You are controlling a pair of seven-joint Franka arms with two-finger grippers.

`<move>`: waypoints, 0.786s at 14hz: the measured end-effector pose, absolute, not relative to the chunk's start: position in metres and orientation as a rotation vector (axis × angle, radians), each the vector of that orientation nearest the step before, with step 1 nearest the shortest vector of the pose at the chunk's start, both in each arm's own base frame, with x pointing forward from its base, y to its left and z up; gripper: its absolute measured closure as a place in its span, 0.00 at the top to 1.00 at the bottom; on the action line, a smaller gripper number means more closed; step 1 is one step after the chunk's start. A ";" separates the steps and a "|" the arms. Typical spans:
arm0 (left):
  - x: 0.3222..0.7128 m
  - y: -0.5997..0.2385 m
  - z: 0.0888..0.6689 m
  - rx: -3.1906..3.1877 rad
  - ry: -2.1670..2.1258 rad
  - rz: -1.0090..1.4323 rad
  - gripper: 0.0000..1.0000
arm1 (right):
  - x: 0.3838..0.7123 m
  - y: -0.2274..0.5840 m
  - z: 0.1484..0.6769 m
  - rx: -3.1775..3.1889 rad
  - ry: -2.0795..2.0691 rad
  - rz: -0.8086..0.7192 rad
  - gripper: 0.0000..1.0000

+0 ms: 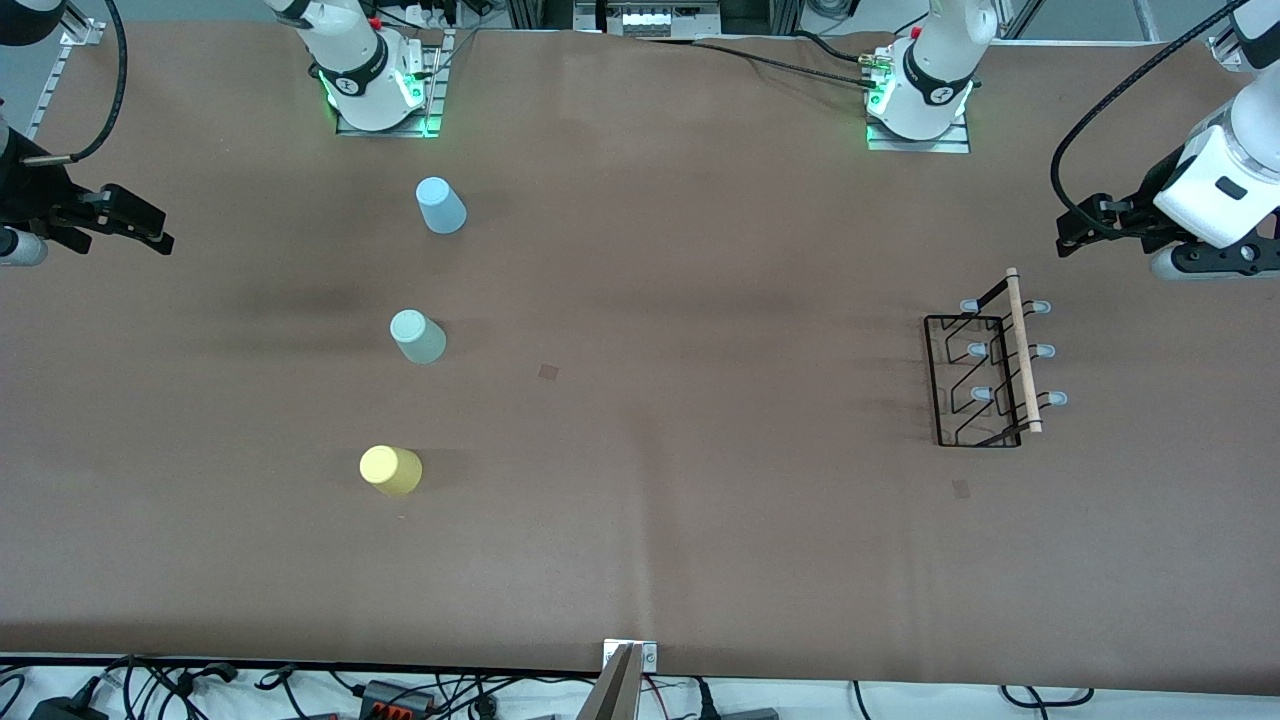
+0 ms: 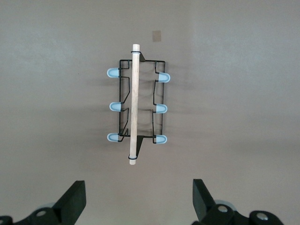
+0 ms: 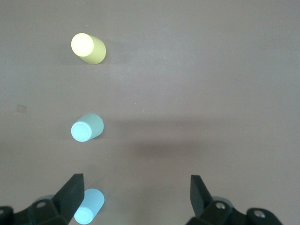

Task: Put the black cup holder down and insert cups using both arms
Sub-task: 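Reach the left gripper down to the wooden handle of the rack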

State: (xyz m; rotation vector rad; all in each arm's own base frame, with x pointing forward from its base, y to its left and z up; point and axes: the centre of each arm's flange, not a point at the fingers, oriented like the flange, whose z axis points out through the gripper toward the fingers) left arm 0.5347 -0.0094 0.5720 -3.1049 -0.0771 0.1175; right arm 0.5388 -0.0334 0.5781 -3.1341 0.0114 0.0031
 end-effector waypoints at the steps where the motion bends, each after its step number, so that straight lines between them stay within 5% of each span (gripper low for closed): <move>1: 0.535 -0.009 0.572 -3.105 -0.078 0.118 1.00 | 0.538 -0.033 0.579 -3.134 0.011 0.002 1.00; 7: 0.537 -0.011 0.569 -3.105 -0.071 0.126 1.00 | 0.538 -0.034 0.579 -3.135 0.012 0.005 1.00; 11: 0.565 -0.014 0.514 -3.117 -0.053 0.104 1.00 | 0.537 -0.035 0.579 -3.148 0.009 0.006 1.00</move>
